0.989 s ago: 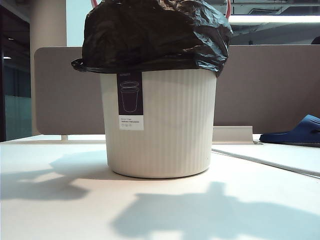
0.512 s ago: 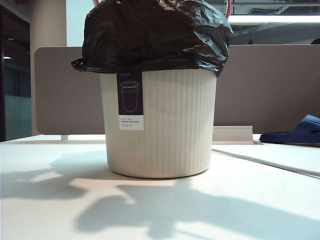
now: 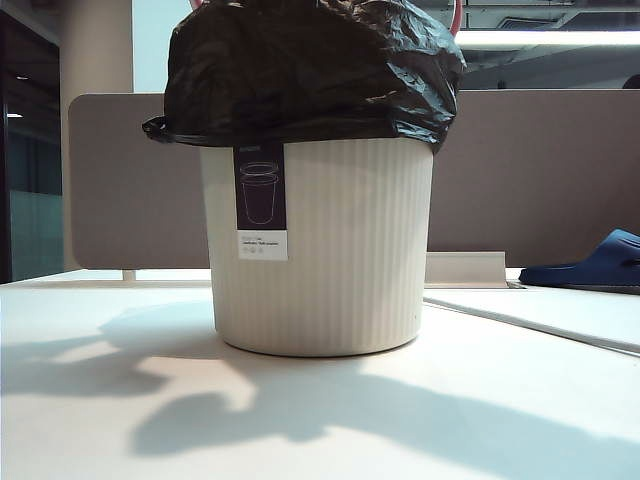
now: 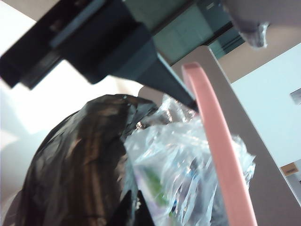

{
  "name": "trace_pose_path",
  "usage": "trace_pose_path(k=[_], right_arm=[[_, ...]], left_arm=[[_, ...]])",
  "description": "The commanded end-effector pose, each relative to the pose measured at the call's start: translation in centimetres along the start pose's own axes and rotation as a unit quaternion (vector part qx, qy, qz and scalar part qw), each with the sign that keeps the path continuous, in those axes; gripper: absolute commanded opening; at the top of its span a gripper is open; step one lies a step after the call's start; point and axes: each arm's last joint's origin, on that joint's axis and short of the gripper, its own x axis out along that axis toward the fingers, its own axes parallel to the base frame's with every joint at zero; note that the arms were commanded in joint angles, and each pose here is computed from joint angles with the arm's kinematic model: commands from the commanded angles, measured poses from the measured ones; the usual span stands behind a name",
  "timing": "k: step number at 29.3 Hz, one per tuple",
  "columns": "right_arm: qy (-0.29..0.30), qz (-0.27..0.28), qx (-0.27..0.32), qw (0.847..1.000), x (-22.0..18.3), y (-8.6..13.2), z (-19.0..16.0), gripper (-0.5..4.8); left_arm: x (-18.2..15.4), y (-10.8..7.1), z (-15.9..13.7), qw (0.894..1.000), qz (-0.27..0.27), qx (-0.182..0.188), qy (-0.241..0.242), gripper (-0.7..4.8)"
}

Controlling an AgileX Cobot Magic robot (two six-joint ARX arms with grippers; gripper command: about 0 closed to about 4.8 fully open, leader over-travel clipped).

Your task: Open the ring lid of the trash can, pull out the black garbage bag inside, and place it on the table.

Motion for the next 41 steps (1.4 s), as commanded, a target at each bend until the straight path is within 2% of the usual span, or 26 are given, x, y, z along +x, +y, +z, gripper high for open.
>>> trace_pose_path(k=[1, 10, 17, 25, 34, 41], right_arm=[[0.006, -0.008, -0.009, 1.0, 0.6, -0.1, -0.1, -0.04], [0.05, -0.036, -0.059, 0.996, 2.2, 0.3, -0.8, -0.04], [0.028, -0.074, -0.069, 0.994, 2.2, -0.4, -0.3, -0.04], [0.034, -0.091, -0.094, 0.991, 2.1, -0.6, -0.3, -0.04], [0.029, -0.138, -0.094, 0.986, 1.9, -1.7, -0.3, -0.04], [0.029, -0.151, -0.109, 0.982, 1.9, -2.1, -0.1, -0.04]], left_arm=[[-0.1, 0.4, 0.1, 1.0, 0.01, -0.005, -0.005, 3.31], [-0.1, 0.4, 0.1, 1.0, 0.01, -0.005, -0.005, 3.31], [-0.1, 0.4, 0.1, 1.0, 0.01, -0.005, -0.005, 3.31], [-0.1, 0.4, 0.2, 1.0, 0.01, -0.006, -0.005, 3.31], [-0.1, 0.4, 0.2, 1.0, 0.01, -0.006, -0.005, 3.31], [-0.1, 0.4, 0.2, 1.0, 0.011, -0.006, -0.005, 3.32]])
